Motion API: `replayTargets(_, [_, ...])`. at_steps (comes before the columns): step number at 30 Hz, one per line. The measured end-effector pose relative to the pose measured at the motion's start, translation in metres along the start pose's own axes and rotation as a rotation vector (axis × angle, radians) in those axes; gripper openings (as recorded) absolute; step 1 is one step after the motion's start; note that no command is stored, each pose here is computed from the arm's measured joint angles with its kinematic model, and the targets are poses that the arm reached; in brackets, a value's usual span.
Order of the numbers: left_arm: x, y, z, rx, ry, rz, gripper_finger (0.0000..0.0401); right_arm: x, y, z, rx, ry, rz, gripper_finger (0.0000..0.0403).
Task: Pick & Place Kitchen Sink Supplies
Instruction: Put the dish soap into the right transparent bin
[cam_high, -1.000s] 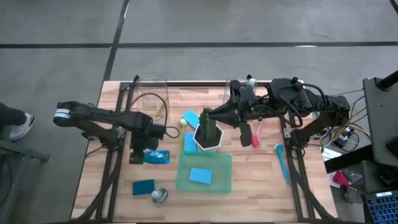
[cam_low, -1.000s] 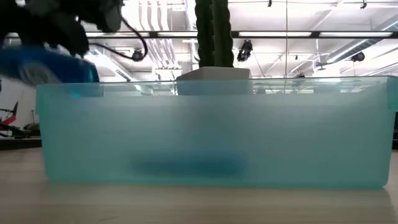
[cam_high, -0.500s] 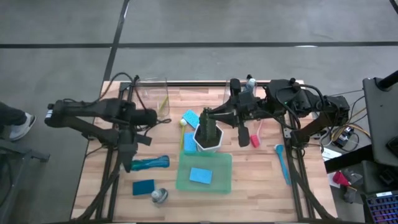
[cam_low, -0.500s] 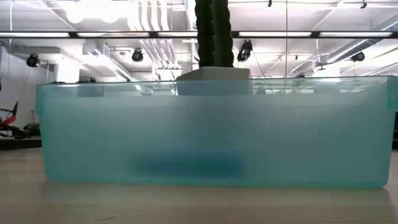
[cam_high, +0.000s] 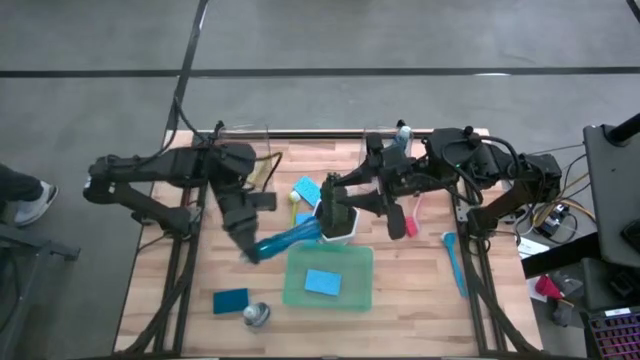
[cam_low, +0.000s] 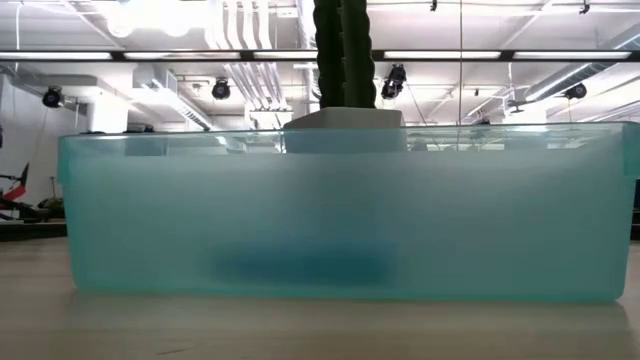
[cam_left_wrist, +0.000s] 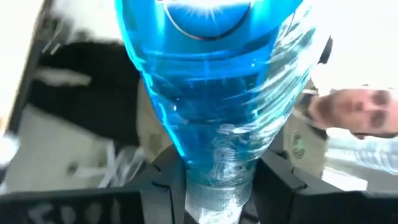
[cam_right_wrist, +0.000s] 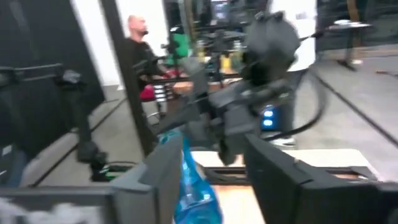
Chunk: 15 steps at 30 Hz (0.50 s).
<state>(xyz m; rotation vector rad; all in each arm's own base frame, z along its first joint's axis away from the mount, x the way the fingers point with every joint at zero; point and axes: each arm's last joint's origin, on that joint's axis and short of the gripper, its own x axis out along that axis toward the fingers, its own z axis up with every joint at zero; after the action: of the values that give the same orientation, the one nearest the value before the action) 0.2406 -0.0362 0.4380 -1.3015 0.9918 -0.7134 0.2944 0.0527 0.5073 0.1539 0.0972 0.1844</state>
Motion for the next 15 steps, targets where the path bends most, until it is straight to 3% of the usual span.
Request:
replayTargets(6, [0.006,-0.020,0.017,0.080,-0.049,-0.082,0.0127,0.000,0.004,-0.001,0.030,0.021,0.116,0.0261])
replayTargets(15, [0.008,-0.036,0.027,0.207,-0.079,-0.117,0.0131,-0.004,0.002,-0.008,0.136,0.127,0.093,0.0331])
